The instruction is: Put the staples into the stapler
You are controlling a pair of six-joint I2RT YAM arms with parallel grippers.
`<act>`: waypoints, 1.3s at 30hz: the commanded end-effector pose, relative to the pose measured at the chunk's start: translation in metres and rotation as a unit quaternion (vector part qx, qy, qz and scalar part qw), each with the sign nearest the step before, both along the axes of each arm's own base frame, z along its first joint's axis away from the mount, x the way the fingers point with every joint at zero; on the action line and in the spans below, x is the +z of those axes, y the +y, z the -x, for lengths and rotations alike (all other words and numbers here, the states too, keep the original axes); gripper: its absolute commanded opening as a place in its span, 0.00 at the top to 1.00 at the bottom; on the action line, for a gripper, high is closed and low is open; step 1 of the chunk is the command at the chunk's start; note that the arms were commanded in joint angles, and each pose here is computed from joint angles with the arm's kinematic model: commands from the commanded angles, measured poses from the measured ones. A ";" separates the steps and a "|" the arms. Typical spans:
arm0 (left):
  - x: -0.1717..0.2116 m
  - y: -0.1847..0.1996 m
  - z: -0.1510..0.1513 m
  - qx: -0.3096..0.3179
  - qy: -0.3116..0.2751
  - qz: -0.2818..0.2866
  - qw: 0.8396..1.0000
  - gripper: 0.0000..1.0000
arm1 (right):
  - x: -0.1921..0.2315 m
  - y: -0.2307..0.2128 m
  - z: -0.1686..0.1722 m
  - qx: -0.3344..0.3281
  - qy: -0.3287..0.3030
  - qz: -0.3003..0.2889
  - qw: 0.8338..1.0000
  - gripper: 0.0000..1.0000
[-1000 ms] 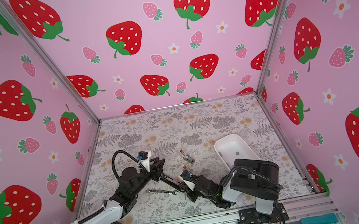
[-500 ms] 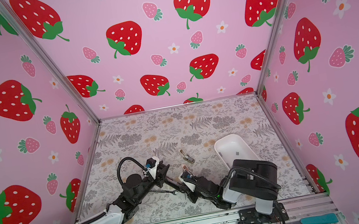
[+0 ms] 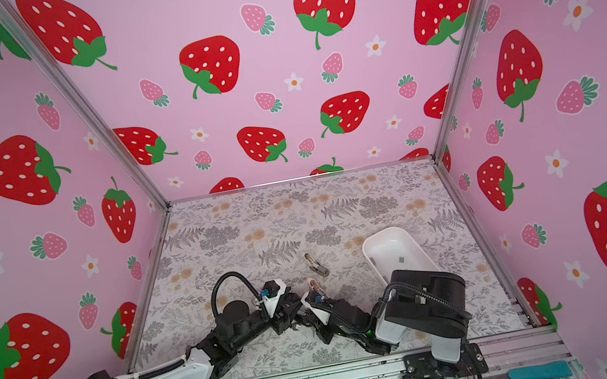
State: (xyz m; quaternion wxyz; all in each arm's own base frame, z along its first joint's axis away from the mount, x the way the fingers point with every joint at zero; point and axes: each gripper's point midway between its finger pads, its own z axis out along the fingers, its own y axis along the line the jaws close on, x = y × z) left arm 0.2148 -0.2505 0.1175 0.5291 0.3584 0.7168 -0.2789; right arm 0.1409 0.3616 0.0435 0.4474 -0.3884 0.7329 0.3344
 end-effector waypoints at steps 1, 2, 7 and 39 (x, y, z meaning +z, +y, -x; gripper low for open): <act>-0.014 0.001 0.005 -0.005 0.019 -0.014 1.000 0.43 | 0.004 0.002 -0.004 -0.012 0.002 -0.015 1.000 0.97; -0.014 0.001 0.005 -0.006 0.020 -0.014 1.000 0.43 | 0.004 0.002 -0.004 -0.011 0.002 -0.014 1.000 0.97; -0.018 -0.006 0.012 -0.031 0.021 -0.019 0.999 0.35 | 0.003 0.002 -0.004 -0.012 0.003 -0.013 1.000 0.97; 0.007 0.053 -0.013 0.157 -0.007 0.009 0.988 0.21 | 0.035 -0.008 -0.002 -0.022 -0.019 -0.027 0.999 0.49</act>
